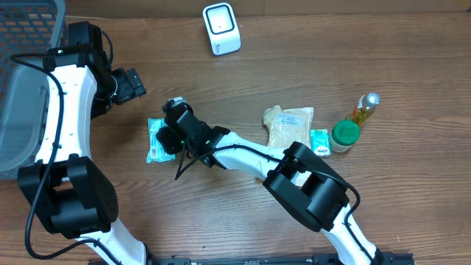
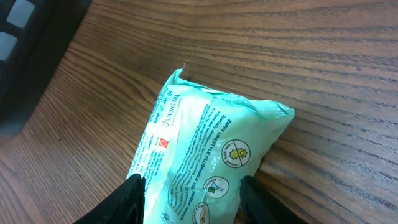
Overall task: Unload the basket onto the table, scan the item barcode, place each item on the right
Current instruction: 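Grasp the light-green wipes pack with the right gripper and drag it left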
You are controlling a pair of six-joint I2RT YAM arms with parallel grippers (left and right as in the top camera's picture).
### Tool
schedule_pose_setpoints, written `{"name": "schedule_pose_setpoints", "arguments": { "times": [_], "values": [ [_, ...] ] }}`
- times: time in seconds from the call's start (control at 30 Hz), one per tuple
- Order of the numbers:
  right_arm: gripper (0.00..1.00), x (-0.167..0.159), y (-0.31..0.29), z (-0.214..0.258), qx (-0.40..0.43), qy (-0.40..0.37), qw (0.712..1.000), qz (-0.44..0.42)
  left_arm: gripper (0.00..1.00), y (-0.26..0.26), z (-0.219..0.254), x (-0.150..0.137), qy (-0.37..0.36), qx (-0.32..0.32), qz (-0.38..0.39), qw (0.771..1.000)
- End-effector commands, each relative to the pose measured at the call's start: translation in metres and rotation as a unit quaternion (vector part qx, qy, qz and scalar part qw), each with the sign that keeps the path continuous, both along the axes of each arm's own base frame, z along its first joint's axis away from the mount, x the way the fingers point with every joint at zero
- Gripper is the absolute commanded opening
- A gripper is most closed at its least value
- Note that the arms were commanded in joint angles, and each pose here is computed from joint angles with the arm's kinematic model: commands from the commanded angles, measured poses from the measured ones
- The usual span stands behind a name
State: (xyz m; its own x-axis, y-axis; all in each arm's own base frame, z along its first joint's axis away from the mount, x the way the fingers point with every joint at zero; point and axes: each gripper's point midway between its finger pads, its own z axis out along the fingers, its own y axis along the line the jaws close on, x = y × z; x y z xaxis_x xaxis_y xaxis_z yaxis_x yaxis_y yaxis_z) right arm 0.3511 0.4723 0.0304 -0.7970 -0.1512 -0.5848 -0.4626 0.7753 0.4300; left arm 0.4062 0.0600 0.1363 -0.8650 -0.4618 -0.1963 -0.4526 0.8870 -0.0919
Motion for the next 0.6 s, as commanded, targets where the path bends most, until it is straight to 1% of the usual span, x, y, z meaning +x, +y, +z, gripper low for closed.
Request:
{"name": "schedule_pose_setpoints", "arguments": {
  "times": [0.0, 0.1, 0.2, 0.27, 0.3, 0.43, 0.57],
  "values": [
    [0.47, -0.002, -0.001, -0.026, -0.011, 0.02, 1.0, -0.006, 1.0, -0.002, -0.001, 0.0, 0.002, 0.002, 0.0, 1.0],
    [0.36, -0.001, -0.002, -0.027, -0.011, 0.02, 1.0, -0.007, 0.99, -0.002, -0.001, 0.0, 0.003, 0.002, 0.0, 1.0],
    [0.16, 0.002, -0.003, -0.023, -0.007, 0.018, 1.0, -0.009, 1.0, -0.002, -0.001, 0.0, 0.002, 0.002, 0.0, 1.0],
    [0.06, 0.008, -0.008, -0.017, -0.005, 0.016, 1.0, -0.016, 1.0, -0.002, -0.001, 0.0, 0.003, 0.002, 0.0, 1.0],
    [0.04, 0.012, -0.011, -0.013, -0.005, 0.016, 1.0, -0.02, 0.99, -0.002, -0.001, 0.0, 0.003, 0.002, 0.0, 1.0],
    [0.04, 0.031, -0.037, 0.013, -0.008, 0.019, 0.999, -0.047, 1.0, -0.002, -0.001, 0.0, 0.002, 0.002, 0.0, 1.0],
    [0.04, 0.045, -0.075, 0.022, -0.032, 0.041, 0.996, -0.079, 1.0, -0.002, -0.001, 0.0, 0.003, 0.002, 0.0, 1.0]
  ]
}}
